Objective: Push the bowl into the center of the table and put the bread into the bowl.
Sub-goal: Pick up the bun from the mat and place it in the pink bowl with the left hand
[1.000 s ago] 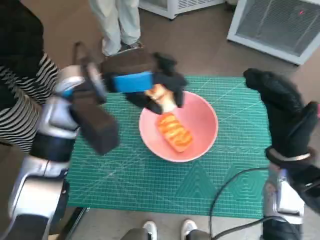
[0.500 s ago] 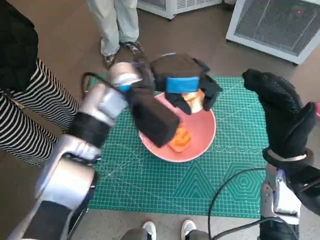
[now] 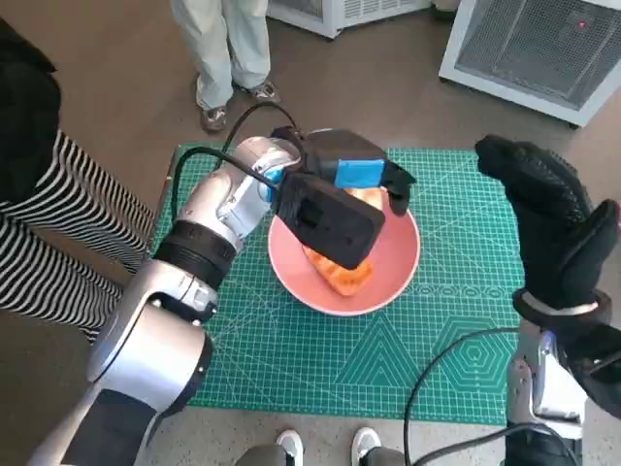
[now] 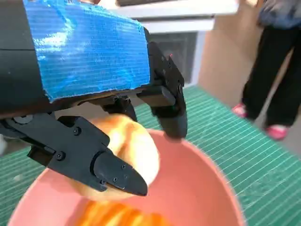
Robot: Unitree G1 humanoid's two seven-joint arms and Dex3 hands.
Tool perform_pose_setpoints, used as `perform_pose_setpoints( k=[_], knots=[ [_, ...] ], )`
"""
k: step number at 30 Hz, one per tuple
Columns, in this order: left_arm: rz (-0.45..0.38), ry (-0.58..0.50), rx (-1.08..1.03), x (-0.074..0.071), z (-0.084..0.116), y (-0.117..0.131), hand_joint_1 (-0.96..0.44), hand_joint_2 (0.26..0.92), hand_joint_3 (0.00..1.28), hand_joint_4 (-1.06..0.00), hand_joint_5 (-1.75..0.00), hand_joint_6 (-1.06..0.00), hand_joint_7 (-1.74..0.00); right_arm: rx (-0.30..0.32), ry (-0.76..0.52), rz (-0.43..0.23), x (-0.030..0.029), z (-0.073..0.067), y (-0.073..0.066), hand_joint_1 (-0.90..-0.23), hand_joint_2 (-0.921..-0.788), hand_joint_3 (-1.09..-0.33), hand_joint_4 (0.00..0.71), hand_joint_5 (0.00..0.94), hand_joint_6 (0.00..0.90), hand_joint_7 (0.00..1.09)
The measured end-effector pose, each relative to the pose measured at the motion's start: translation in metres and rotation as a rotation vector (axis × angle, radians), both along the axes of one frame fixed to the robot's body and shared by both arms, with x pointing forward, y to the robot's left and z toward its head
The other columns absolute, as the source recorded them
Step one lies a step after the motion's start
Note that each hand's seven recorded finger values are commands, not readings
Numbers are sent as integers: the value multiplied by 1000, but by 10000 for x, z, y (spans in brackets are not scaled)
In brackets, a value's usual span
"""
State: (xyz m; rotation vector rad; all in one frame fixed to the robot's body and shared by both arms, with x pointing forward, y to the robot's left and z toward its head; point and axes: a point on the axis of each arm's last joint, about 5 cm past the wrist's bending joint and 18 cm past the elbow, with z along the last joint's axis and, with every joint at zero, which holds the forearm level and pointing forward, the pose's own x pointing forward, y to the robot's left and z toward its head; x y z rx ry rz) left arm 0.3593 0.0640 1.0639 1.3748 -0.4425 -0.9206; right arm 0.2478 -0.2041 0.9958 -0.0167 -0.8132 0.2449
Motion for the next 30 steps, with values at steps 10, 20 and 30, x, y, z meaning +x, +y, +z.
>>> perform_pose_setpoints(
  k=[10,20,30],
  knots=[
    [-23,-4,-37,-9,-91,104,-472,857,2,-183,0,-324,-66,-2,0,2,13,20,4,-683,-921,-685,177,0,99,448],
    [-26,-2,-195,-18,-88,357,-460,850,0,-135,0,-249,-17,-11,-9,-4,26,58,-4,-672,-921,-695,178,1,99,452],
    [-93,-21,-623,-103,-92,722,-491,898,21,-129,-1,-255,-17,-26,-34,-2,76,169,-10,-661,-921,-699,181,2,111,459]
  ],
)
